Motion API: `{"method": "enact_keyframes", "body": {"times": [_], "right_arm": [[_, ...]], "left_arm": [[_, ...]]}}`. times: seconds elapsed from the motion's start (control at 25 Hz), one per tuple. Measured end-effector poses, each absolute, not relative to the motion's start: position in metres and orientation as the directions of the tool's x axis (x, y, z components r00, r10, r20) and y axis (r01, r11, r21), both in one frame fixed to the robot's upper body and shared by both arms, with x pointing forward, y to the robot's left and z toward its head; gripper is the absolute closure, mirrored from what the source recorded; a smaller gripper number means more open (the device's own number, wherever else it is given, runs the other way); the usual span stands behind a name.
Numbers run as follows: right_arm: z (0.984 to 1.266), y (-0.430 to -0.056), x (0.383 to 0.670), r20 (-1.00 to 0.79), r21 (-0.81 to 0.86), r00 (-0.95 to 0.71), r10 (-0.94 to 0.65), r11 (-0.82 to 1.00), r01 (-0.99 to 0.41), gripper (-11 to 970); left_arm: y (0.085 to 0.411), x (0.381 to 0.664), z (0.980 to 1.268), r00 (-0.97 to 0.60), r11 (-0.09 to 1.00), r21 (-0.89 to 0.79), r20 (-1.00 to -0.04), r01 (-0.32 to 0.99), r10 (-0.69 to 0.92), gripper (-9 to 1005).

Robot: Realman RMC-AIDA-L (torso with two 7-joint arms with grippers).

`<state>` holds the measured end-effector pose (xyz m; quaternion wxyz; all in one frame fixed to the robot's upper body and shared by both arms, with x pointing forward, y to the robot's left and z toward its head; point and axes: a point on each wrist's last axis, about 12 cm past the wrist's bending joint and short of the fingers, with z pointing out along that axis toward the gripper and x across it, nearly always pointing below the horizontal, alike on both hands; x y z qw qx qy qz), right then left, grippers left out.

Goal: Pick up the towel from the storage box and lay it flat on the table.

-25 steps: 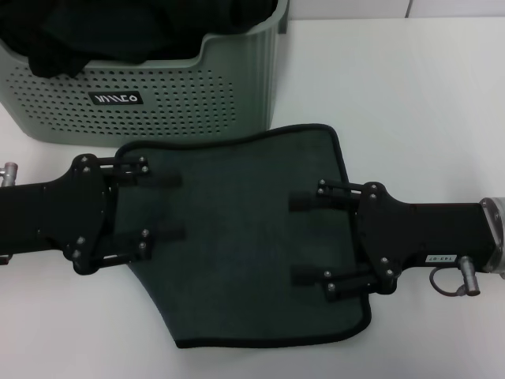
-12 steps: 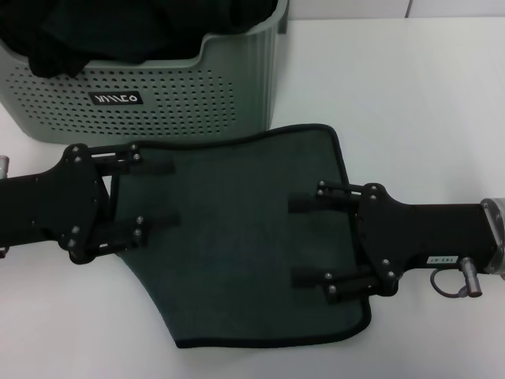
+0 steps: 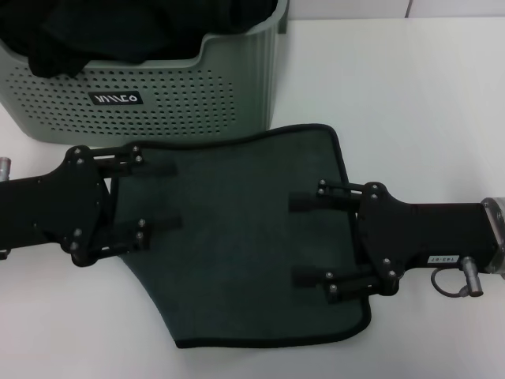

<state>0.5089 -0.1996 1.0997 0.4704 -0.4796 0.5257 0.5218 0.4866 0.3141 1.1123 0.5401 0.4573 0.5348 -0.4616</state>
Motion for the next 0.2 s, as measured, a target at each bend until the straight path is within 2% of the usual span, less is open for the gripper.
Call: {"method": "enact_keyframes", "body": {"times": [0.2], "right_arm": [[1.0997, -0.1999, 0.508, -0.995, 0.097, -0.097, -0.01, -0.009, -0.995, 85]], "left_arm": [[0.3137, 0.4858, 1.1115, 0.012, 0.157, 0.01, -1.0, 0.988, -0.01, 447]]}}
